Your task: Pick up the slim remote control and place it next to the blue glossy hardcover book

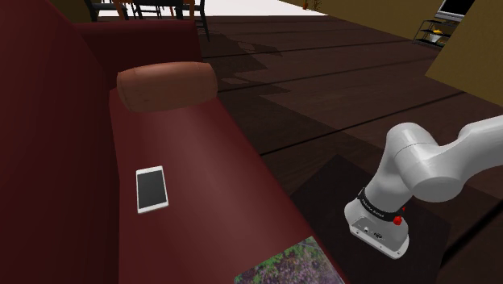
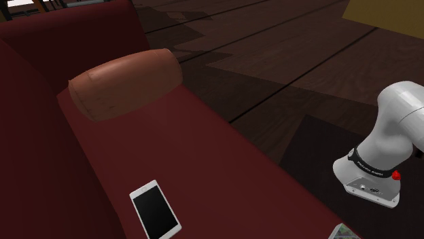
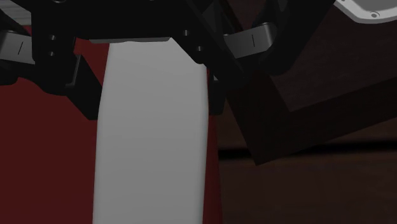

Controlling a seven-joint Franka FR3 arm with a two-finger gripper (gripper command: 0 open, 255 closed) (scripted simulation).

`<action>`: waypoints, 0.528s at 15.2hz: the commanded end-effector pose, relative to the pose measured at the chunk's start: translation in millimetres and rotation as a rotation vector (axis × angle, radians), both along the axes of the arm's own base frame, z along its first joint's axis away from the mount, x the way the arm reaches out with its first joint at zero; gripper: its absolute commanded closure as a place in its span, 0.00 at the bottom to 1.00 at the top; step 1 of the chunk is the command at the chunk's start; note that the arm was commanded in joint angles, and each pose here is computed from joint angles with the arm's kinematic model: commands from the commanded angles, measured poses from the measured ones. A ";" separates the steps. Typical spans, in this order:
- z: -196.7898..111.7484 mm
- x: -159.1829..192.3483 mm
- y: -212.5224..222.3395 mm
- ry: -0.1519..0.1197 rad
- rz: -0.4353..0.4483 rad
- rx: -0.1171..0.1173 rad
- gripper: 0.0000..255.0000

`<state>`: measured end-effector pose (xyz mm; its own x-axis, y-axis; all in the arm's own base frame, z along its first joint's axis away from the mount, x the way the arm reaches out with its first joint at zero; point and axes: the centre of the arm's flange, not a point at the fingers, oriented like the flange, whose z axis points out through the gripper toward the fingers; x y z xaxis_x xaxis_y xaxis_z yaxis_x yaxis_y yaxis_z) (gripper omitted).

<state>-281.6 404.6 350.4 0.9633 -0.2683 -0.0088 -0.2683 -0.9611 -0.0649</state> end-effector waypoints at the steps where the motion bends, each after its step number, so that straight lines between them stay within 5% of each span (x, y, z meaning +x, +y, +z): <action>1: 0.1 0.0 0.0 0.000 0.000 0.000 1.00; 2: 0.1 0.0 0.0 0.000 0.000 0.000 0.00; 8: 13.2 -0.1 -0.8 0.000 0.000 0.000 0.00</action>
<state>-282.1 403.9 357.5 0.9633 -0.2683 -0.0092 -0.2684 -0.9611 -0.0654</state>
